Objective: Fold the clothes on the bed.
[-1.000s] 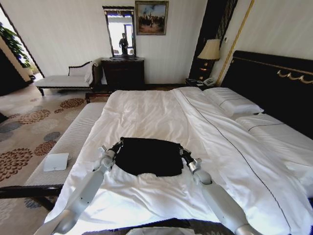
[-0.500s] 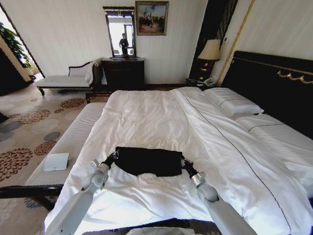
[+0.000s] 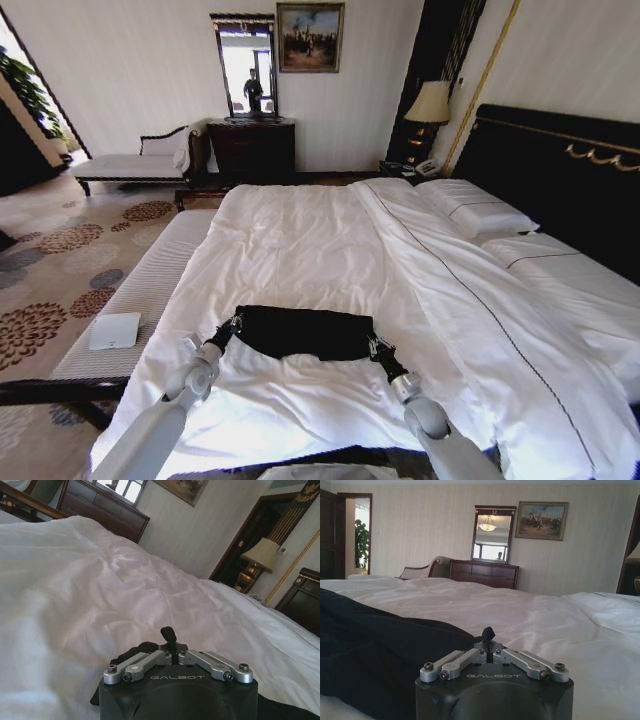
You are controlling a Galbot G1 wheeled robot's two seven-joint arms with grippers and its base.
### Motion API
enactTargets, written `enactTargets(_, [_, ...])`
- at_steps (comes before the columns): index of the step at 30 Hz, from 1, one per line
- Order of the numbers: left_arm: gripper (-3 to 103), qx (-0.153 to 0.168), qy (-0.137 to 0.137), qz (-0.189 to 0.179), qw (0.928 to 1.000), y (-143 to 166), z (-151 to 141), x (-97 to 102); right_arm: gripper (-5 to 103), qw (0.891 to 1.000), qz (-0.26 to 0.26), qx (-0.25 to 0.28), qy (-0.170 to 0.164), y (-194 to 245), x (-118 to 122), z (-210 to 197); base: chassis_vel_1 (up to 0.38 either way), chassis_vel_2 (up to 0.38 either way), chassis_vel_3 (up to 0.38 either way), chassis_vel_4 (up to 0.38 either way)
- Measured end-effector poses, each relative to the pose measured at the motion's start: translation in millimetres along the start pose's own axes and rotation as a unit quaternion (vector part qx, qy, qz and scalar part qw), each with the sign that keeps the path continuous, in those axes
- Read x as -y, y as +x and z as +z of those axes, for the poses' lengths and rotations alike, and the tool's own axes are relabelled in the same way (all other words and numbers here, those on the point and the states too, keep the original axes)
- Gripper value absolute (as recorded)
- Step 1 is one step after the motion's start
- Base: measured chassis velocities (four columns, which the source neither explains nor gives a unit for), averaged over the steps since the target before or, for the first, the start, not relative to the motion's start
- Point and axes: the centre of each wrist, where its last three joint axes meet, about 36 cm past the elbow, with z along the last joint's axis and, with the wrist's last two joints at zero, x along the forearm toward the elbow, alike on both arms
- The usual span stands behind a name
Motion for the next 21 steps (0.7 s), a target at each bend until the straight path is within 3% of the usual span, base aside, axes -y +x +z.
enactTargets(15, [1, 0.011, -0.028, 0.003, 0.9996, 20.0, -12.9, -6.4, 1, 0.999, 0.019, 0.02, -0.016, 17.7, 1.5, -19.3, 0.0, 0.0, 0.0, 0.0])
enactTargets(21, [1, -0.004, -0.042, 0.002, 0.9991, 29.4, 1.3, -9.7, 1, 1.0, 0.015, 0.017, -0.01, 29.1, -3.8, -9.0, 0.0, 0.0, 0.0, 0.0])
